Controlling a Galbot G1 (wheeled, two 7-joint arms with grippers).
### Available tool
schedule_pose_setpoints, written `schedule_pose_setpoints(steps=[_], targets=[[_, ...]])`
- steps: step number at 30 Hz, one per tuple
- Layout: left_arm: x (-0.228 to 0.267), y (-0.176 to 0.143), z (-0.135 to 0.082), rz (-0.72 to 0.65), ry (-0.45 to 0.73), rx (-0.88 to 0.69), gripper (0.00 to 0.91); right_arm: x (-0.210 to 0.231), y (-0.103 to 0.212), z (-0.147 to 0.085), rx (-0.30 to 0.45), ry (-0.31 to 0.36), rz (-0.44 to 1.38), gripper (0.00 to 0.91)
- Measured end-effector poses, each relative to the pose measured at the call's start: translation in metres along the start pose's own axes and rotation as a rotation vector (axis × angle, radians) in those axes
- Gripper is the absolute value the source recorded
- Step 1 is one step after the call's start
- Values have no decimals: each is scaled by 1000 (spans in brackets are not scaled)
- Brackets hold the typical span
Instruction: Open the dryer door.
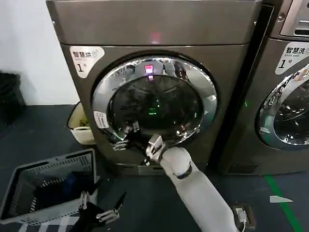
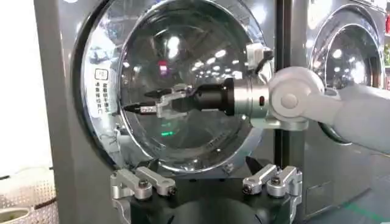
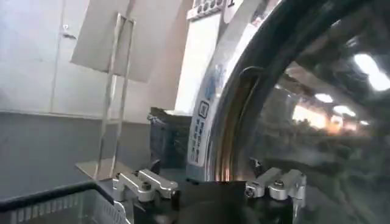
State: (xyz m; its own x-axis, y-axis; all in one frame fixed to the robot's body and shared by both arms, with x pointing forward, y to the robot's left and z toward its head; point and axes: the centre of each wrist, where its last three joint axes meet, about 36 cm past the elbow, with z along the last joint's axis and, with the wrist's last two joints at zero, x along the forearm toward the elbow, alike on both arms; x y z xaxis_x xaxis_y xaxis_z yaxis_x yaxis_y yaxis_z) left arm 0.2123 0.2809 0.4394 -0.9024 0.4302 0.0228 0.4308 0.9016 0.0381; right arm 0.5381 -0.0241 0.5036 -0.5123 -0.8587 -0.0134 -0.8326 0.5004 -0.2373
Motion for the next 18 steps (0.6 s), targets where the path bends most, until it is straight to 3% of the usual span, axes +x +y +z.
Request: schedule_pose_setpoints(steps=[18], targets=[[1,4,-1,-6,3,-12,907,-29,1,1,-16,9,-45,907]])
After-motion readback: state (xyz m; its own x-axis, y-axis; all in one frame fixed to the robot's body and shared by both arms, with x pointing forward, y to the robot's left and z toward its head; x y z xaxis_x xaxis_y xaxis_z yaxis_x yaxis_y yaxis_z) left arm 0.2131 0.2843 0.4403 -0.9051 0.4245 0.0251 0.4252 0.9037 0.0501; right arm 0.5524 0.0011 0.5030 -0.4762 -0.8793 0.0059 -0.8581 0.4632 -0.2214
